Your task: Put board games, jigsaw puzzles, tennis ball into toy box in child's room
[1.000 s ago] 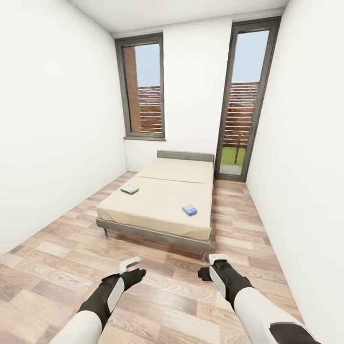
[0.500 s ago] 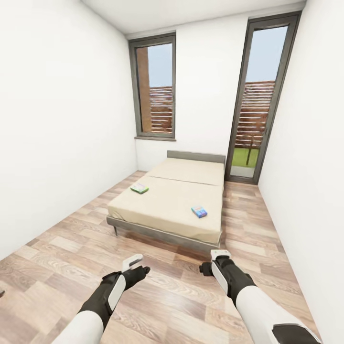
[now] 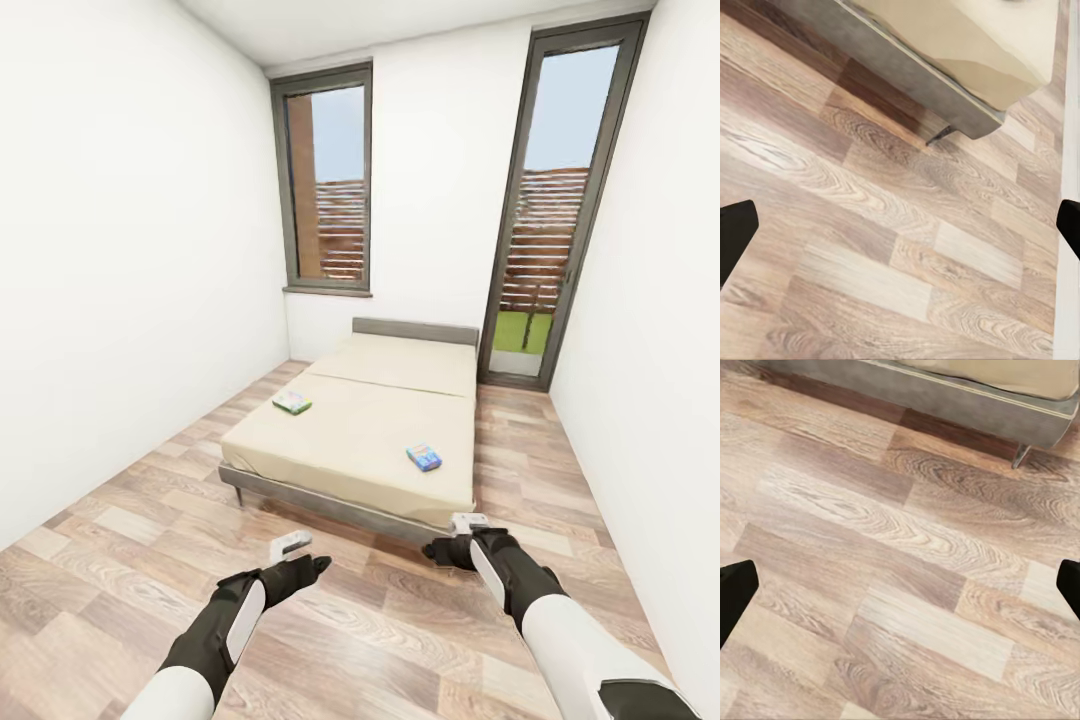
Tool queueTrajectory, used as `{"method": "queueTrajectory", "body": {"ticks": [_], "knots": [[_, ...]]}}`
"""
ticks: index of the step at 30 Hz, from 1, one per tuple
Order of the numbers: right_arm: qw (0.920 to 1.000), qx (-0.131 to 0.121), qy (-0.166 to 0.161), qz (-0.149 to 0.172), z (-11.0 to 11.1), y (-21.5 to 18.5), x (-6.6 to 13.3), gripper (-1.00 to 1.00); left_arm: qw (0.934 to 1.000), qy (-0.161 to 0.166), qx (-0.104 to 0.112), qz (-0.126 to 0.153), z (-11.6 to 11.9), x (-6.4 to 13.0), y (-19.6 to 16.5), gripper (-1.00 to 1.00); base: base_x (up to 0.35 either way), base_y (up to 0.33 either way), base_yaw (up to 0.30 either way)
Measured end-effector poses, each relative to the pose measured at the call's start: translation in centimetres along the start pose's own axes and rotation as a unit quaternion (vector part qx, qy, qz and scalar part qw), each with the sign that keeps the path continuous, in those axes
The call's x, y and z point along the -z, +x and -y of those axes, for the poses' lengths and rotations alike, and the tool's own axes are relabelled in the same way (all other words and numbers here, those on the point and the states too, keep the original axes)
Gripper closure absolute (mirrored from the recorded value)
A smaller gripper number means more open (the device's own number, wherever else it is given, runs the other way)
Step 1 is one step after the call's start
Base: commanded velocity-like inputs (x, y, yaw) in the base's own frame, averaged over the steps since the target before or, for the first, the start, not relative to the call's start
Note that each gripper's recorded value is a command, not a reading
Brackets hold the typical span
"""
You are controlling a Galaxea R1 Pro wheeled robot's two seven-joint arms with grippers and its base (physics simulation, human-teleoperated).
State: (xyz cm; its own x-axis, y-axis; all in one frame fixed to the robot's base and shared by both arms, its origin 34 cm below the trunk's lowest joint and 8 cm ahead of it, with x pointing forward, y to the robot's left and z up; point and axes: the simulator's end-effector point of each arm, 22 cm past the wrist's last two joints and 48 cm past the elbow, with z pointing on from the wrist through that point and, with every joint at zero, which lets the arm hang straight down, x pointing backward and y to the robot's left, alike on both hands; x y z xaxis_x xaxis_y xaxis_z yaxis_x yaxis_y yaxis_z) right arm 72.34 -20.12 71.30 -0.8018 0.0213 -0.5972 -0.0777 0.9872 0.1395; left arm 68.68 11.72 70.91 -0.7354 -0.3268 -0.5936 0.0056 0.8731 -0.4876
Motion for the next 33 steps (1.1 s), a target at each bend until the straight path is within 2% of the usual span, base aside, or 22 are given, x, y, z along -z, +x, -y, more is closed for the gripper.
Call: {"method": "queueTrajectory", "body": {"ticks": [1, 2, 5, 23, 33], "knots": [[1.0, 0.0, 0.0, 0.0, 0.0, 0.0, 0.0, -1.0, 1.0, 0.0, 0.0, 0.0, 0.0, 0.0, 0.0, -1.0, 0.328, 0.0, 0.003], [0.9996, 0.001, -0.026, 0.005, -0.2, -0.5, 0.3, -1.0, 1.0, 0.005, -0.004, -0.001, 0.3, 0.1, 0.1, -1.0, 0.33, 0.0, 0.002], [0.9991, 0.002, -0.041, 0.009, -0.3, -0.7, 0.5, -1.0, 1.0, 0.007, -0.005, -0.002, 0.4, 0.1, 0.2, -1.0, 0.333, 0.0, 0.002], [0.9981, 0.005, -0.055, 0.027, -0.8, -2.6, 1.3, -1.0, 0.9999, 0.008, -0.008, -0.002, 0.4, 0.2, 0.2, -1.0, 0.335, 0.064, -0.007], [0.9985, -0.001, -0.055, 0.003, -0.7, -2.0, 1.7, -1.0, 0.9999, 0.009, -0.011, 0.002, 0.5, 0.3, 0.0, -1.0, 0.314, 0.186, -0.153]]}}
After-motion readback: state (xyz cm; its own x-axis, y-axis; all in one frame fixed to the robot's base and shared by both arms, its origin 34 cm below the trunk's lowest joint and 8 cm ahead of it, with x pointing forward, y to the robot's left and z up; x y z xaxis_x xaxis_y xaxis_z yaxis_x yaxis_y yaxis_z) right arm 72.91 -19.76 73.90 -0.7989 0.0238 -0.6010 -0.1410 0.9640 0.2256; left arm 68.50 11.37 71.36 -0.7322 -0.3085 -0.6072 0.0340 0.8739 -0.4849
